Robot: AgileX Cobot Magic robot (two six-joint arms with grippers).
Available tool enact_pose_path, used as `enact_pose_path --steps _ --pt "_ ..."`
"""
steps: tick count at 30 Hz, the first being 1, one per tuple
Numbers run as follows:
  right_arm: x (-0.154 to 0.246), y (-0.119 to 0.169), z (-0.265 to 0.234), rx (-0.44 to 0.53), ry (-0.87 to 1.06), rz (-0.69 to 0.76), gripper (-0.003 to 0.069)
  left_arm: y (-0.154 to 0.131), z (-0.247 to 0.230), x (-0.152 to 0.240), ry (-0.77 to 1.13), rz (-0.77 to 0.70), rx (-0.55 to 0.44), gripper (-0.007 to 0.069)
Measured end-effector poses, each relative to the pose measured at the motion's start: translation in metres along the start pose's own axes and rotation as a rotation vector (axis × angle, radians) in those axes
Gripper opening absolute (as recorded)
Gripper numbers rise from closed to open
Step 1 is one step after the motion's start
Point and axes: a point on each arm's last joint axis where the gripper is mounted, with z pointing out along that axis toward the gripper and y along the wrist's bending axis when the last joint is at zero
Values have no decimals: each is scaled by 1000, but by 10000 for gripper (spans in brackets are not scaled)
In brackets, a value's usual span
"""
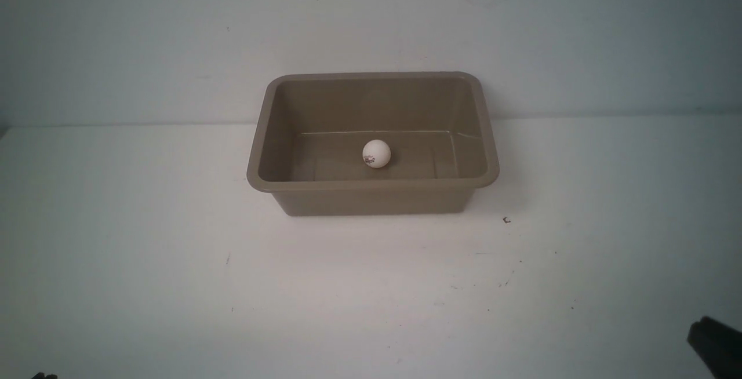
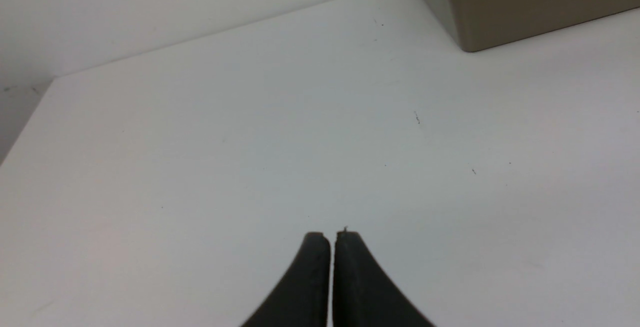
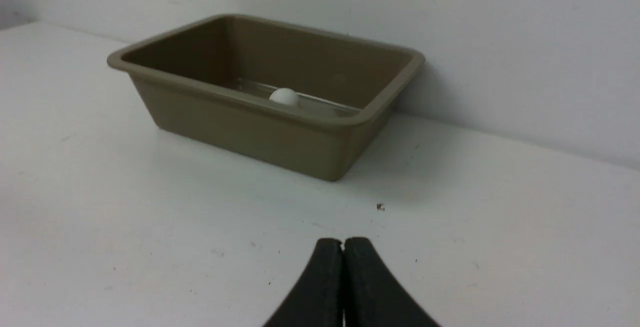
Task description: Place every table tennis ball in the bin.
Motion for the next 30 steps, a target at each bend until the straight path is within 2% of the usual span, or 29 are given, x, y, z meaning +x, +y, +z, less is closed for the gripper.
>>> enact_pose_path --steps 11,21,24,30 --pt "10 4 -8 0 -60 8 -12 0 0 0 0 0 0 -4" --pt "8 9 -8 -49 -75 26 -11 0 0 0 0 0 0 -4" --pt "2 6 -9 -17 -144 65 -11 0 0 0 0 0 0 -4" --pt "-8 -3 -11 90 -261 -8 -11 0 0 0 0 0 0 -4"
